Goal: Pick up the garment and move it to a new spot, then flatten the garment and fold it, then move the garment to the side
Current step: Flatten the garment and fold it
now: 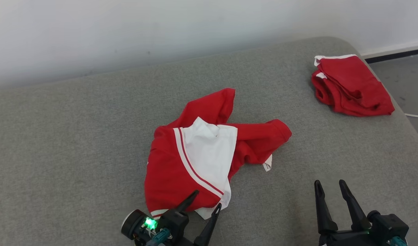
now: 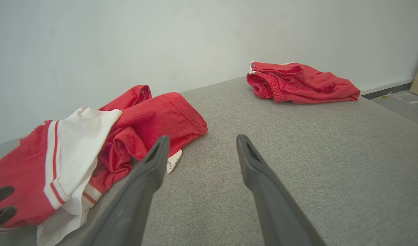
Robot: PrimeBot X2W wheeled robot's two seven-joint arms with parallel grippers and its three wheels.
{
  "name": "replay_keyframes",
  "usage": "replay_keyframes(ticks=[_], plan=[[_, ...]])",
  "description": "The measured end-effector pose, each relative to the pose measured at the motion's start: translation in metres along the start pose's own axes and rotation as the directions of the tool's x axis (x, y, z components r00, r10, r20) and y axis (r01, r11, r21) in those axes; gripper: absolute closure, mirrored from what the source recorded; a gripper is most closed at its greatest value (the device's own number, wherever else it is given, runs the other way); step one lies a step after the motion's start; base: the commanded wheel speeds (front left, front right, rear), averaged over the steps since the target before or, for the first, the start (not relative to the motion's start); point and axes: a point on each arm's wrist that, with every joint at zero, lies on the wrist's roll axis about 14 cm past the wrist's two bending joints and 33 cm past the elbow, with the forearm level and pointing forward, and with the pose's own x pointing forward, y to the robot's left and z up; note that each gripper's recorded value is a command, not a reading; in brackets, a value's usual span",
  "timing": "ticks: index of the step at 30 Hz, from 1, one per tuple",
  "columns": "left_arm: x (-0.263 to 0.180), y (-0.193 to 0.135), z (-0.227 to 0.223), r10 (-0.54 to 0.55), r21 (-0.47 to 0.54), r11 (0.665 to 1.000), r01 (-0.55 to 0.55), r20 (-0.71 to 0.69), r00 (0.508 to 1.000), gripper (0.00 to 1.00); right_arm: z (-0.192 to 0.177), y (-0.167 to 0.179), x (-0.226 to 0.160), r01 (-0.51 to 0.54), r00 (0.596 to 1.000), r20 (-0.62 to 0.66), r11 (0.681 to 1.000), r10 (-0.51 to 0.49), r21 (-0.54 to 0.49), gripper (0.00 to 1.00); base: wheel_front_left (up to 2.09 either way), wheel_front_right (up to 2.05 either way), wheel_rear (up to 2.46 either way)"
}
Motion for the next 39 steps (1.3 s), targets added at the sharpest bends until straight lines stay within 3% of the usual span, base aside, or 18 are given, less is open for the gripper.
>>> replay_keyframes(ticks=[9, 10, 11, 12, 25, 27, 34, 39], plan=[[0.018, -0.008, -0.033, -0.067, 0.001, 0.998, 0.068, -0.103, 0.992, 0.0, -0.002, -0.015, -0.001, 0.054, 0.999, -0.009, 0.999, -0.054, -0.006, 0.0, 0.0, 0.0, 0.0], [0.019, -0.008, -0.036, -0.068, 0.001, 0.998, 0.069, -0.113, 0.991, 0.04, -0.002, -0.016, -0.002, 0.058, 0.998, -0.01, 0.998, -0.058, -0.007, 0.0, 0.0, 0.0, 0.0], [0.02, -0.007, -0.038, -0.068, -0.001, 0.998, 0.068, -0.119, 0.991, 0.65, -0.002, -0.017, -0.002, 0.061, 0.998, -0.011, 0.998, -0.061, -0.008, 0.0, 0.0, 0.0, 0.0], [0.022, -0.006, -0.036, -0.065, -0.003, 0.998, 0.065, -0.115, 0.991, 1.0, -0.002, -0.018, -0.003, 0.064, 0.998, -0.011, 0.998, -0.064, -0.008, 0.0, 0.0, 0.0, 0.0], [0.026, 0.005, -0.01, -0.027, 0.016, 1.0, 0.027, -0.041, 0.999, 1.0, -0.001, -0.009, 0.003, 0.035, 0.999, -0.005, 0.999, -0.035, -0.001, 0.0, 0.0, 0.0, 0.0], [0.026, 0.01, 0.005, 0.0, 0.011, 1.0, 0.0, 0.007, 1.0, 0.0, 0.0, -0.009, 0.004, 0.034, 0.999, -0.002, 0.999, -0.034, 0.001, 0.0, 0.0, 0.0, 0.0], [0.0, 0.041, 0.047, 0.154, -0.015, 0.988, -0.153, 0.146, 0.977, 0.0, 0.0, -0.004, 0.0, 0.016, 1.0, 0.004, 1.0, -0.016, 0.007, 0.0, 0.0, 0.0, 0.0], [-0.042, 0.084, 0.071, 0.323, -0.007, 0.944, -0.33, 0.222, 0.92, 0.0, 0.005, 0.007, 0.001, -0.024, 0.999, 0.021, 1.0, 0.024, 0.006, 0.0, 0.0, 0.0, 0.0]])
